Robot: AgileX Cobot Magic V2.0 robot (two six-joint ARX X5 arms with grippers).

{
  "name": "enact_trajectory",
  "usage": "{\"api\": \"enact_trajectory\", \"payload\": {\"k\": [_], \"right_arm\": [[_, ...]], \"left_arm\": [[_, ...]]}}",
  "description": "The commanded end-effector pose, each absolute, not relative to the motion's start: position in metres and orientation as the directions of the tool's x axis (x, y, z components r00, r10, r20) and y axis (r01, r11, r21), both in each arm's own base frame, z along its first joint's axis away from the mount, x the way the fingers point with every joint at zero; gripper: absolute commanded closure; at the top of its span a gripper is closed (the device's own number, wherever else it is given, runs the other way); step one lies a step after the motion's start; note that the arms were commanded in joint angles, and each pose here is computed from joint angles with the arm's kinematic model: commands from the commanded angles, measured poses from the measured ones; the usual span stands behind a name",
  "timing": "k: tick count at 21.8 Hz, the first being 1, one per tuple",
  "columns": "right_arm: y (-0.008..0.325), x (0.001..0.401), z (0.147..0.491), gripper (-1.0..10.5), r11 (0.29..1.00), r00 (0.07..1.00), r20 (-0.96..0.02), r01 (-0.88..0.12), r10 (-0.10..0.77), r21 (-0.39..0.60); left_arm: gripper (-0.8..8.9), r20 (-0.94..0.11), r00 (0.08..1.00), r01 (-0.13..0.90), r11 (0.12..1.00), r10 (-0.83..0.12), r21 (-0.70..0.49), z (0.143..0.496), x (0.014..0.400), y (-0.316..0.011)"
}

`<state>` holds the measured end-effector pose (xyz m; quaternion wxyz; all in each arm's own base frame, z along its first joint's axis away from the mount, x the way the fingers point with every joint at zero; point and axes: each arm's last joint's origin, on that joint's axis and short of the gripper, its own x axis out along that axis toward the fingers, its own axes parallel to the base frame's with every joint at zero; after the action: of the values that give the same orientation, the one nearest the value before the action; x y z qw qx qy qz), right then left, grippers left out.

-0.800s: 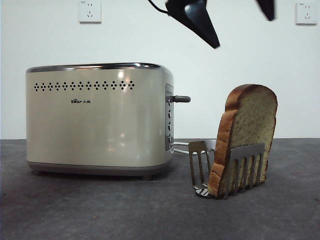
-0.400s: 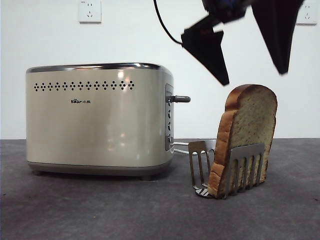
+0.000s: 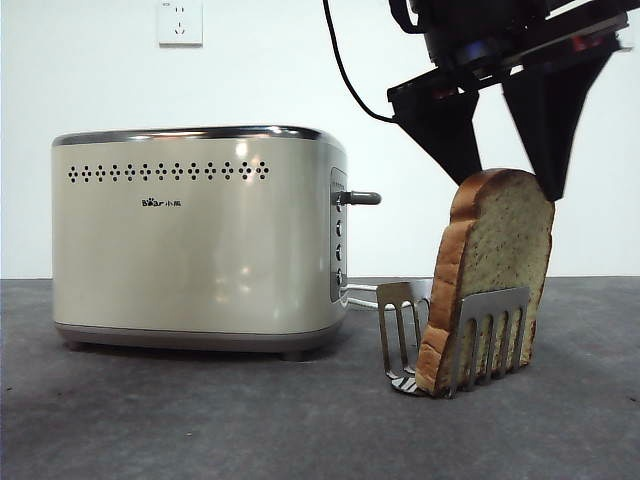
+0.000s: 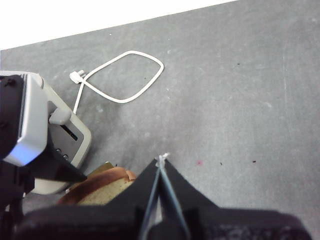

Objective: Pick up a slice of bread from the rack,put the bread on the toaster,press the button

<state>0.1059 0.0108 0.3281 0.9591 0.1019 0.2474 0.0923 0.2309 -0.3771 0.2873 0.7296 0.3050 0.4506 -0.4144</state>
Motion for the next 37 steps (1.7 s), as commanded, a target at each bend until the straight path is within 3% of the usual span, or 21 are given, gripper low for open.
{"api": "enact_trajectory", "payload": {"k": [1,4,14,18,23,26,30,33,35,37], "right_arm": [[0.011,0.105,0.329,9.5,0.962,0.86,-0.457,-0.125,0.227,0.243],[0.011,0.104,0.328,9.5,0.962,0.856,-0.465,-0.122,0.227,0.244],[0.011,0.103,0.326,9.5,0.963,0.843,-0.489,-0.116,0.226,0.245],[0.011,0.103,0.326,9.5,0.963,0.843,-0.489,-0.116,0.225,0.243],[0.011,0.103,0.326,9.5,0.963,0.842,-0.49,-0.115,0.225,0.245],[0.011,0.103,0.325,9.5,0.963,0.842,-0.49,-0.114,0.225,0.246],[0.011,0.103,0.326,9.5,0.962,0.842,-0.49,-0.114,0.225,0.247],[0.011,0.103,0.326,9.5,0.961,0.842,-0.49,-0.11,0.225,0.253],[0.011,0.103,0.326,9.5,0.961,0.842,-0.489,-0.11,0.225,0.252],[0.011,0.103,0.326,9.5,0.961,0.842,-0.489,-0.111,0.226,0.253]], "left_arm": [[7.17,-0.914,0.247,0.885,0.458,-0.323,0.078,0.284,0.23,-0.379],[8.21,-0.914,0.247,0.886,0.458,-0.322,0.077,0.284,0.23,-0.38],[8.22,-0.897,0.282,0.866,0.492,-0.339,0.087,0.299,0.239,-0.366],[8.22,-0.887,0.303,0.853,0.515,-0.349,0.088,0.321,0.24,-0.348],[8.22,-0.804,0.38,0.843,0.528,-0.457,0.098,0.379,0.221,-0.317],[8.22,-0.725,0.433,0.867,0.468,-0.536,0.172,0.422,0.2,-0.287],[8.22,-0.634,0.484,0.866,0.224,-0.603,0.448,0.47,0.166,-0.236],[8.22,-0.638,0.504,0.822,0.098,-0.582,0.56,0.485,0.152,-0.199],[8.22,-0.677,0.509,0.827,0.083,-0.531,0.556,0.484,0.152,-0.182],[8.22,-0.666,0.548,0.812,0.13,-0.506,0.569,0.487,0.16,-0.168]]}}
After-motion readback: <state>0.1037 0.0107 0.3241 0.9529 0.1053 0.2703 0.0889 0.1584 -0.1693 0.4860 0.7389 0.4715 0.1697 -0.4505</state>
